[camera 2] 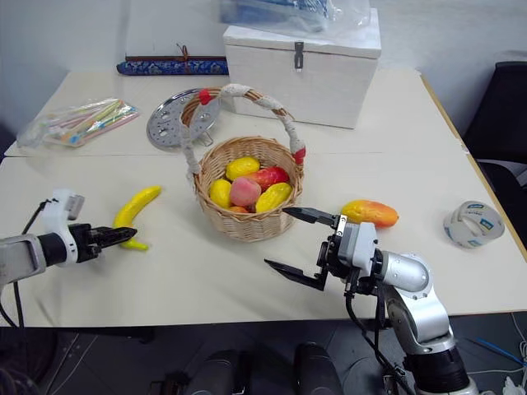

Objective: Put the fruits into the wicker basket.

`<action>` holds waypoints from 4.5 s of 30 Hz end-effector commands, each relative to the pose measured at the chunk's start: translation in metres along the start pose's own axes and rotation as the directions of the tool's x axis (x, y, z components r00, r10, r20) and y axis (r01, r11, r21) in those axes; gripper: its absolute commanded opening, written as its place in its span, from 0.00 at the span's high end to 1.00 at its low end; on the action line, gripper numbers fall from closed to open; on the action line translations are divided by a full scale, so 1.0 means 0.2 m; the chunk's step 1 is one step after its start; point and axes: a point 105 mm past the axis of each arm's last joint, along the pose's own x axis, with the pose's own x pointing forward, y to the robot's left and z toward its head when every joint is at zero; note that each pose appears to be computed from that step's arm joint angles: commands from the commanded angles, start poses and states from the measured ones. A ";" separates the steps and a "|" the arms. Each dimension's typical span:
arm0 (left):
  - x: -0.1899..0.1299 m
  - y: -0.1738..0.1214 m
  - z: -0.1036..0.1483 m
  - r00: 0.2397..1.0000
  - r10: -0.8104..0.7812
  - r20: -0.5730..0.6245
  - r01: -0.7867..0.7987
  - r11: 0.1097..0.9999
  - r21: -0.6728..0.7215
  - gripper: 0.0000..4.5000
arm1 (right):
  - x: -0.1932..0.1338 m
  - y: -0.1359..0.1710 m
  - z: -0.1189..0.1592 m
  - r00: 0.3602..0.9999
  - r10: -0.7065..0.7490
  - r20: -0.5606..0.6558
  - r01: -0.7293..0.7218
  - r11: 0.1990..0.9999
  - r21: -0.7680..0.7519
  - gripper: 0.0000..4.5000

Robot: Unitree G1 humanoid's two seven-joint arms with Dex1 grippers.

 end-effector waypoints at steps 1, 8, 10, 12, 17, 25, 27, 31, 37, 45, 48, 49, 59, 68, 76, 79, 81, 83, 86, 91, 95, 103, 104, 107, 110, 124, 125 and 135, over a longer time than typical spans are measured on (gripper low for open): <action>-0.01 -0.01 0.03 0.999 -0.013 0.038 0.013 1.000 0.004 0.59 | 0.01 -0.01 0.03 1.000 -0.010 0.028 0.010 1.000 -0.026 0.00; -0.28 -0.05 0.26 0.932 -0.178 0.315 0.130 0.977 0.167 0.83 | 0.01 -0.01 0.08 0.998 -0.047 0.048 0.047 0.999 -0.012 0.00; -0.39 -0.14 0.33 0.881 -0.303 0.364 0.192 0.931 0.309 0.83 | -0.01 -0.02 0.08 0.997 -0.067 0.034 0.067 0.998 -0.007 0.00; -0.46 -0.30 0.31 0.840 -0.464 0.281 0.303 0.831 0.466 0.83 | -0.04 -0.02 0.07 0.996 -0.084 0.014 0.084 0.996 -0.002 0.00; -0.35 -0.65 0.38 0.723 -0.659 0.209 0.407 0.650 0.641 0.83 | -0.09 -0.06 0.06 0.985 -0.172 -0.015 0.172 0.985 0.002 0.00; 0.07 -0.84 0.59 0.777 -0.521 0.353 0.273 0.785 0.556 0.83 | -0.11 -0.09 0.08 0.950 -0.312 -0.022 0.313 0.949 0.033 0.00; 0.14 -0.84 0.60 0.802 -0.477 0.360 0.241 0.809 0.536 0.83 | -0.11 -0.09 0.09 0.942 -0.334 -0.015 0.334 0.942 0.040 0.00; 0.18 -0.87 0.54 0.797 -0.525 0.297 0.312 0.781 0.542 0.67 | -0.13 -0.10 0.10 0.937 -0.349 -0.025 0.350 0.937 0.017 0.00; 0.11 -0.89 0.49 0.749 -0.613 0.251 0.372 0.703 0.606 0.35 | -0.36 -0.24 0.09 0.902 -0.399 -0.165 0.393 0.917 -0.068 0.00; -0.24 -0.72 0.39 0.651 -0.736 0.186 0.458 0.576 0.677 0.35 | -0.88 -0.48 0.04 0.705 -0.379 -0.600 0.393 0.912 -0.114 0.00; -0.32 -0.67 0.27 0.657 -0.753 0.046 0.572 0.537 0.620 0.28 | -0.89 -0.52 0.03 0.706 -0.279 -0.651 0.330 0.943 -0.045 0.00; -0.34 -0.67 0.23 0.650 -0.760 0.008 0.609 0.528 0.592 0.23 | -0.88 -0.54 0.03 0.706 -0.248 -0.663 0.312 0.950 -0.023 0.00; -0.31 -0.76 0.10 0.607 -0.794 -0.011 0.593 0.444 0.672 0.01 | -0.82 -0.77 -0.26 0.446 -0.072 -0.892 0.301 0.951 0.073 0.00; -0.36 -0.77 0.07 0.586 -0.807 -0.072 0.652 0.417 0.633 0.00 | -0.69 -0.77 -0.28 0.505 0.129 -0.854 0.146 0.962 0.231 0.10; -0.36 -0.77 0.06 0.599 -0.800 -0.037 0.632 0.444 0.635 0.00 | -0.62 -0.78 -0.30 0.580 0.127 -0.804 0.074 0.975 0.207 0.51; -0.37 -0.77 0.04 0.615 -0.788 -0.018 0.620 0.470 0.628 0.00 | -0.62 -0.76 -0.23 0.620 0.167 -0.767 0.038 0.970 0.241 0.51; -0.39 -0.76 0.04 0.622 -0.783 0.005 0.611 0.490 0.622 0.00 | -0.60 -0.73 -0.15 0.643 0.207 -0.737 0.010 0.960 0.278 0.51; -0.40 -0.75 0.05 0.627 -0.778 0.035 0.600 0.511 0.615 0.00 | -0.58 -0.67 -0.07 0.659 0.255 -0.708 -0.008 0.943 0.332 0.51; -0.42 -0.72 0.05 0.638 -0.764 0.094 0.582 0.559 0.590 0.00 | -0.45 -0.52 0.09 0.716 0.372 -0.591 -0.109 0.895 0.432 0.51; -0.42 -0.69 0.09 0.647 -0.729 0.226 0.526 0.641 0.559 0.00 | -0.12 -0.34 0.28 0.812 0.456 -0.365 -0.226 0.822 0.523 0.51; -0.38 -0.65 0.09 0.659 -0.690 0.300 0.490 0.696 0.525 0.00 | 0.11 -0.35 0.28 0.907 0.319 -0.274 -0.123 0.825 0.552 0.51; -0.36 -0.67 0.05 0.649 -0.701 0.294 0.509 0.688 0.518 0.00 | 0.32 -0.30 0.17 0.944 0.180 -0.276 -0.003 0.842 0.539 0.33; -0.36 -0.68 0.05 0.648 -0.704 0.291 0.510 0.685 0.520 0.00 | 0.33 -0.29 0.16 0.945 0.178 -0.275 -0.004 0.846 0.533 0.25; -0.36 -0.68 0.04 0.644 -0.708 0.290 0.514 0.681 0.521 0.00 | 0.29 -0.33 0.14 0.939 0.121 -0.322 0.035 0.898 0.438 0.04; -0.36 -0.69 0.03 0.643 -0.712 0.282 0.522 0.677 0.519 0.00 | 0.24 -0.34 0.16 0.940 0.127 -0.315 0.000 0.928 0.372 0.01; -0.39 -0.76 0.04 0.594 -0.743 0.308 0.528 0.649 0.548 0.00 | -0.04 -0.65 0.13 0.928 0.034 -0.371 0.046 0.978 0.203 0.01; -0.38 -0.77 0.05 0.589 -0.744 0.315 0.526 0.649 0.549 0.00 | 0.00 -0.66 0.13 0.941 0.037 -0.336 0.033 0.979 0.200 0.01; -0.35 -0.80 0.05 0.580 -0.740 0.340 0.521 0.658 0.544 0.00 | 0.25 -0.69 0.02 0.972 0.138 -0.190 -0.078 0.953 0.294 0.28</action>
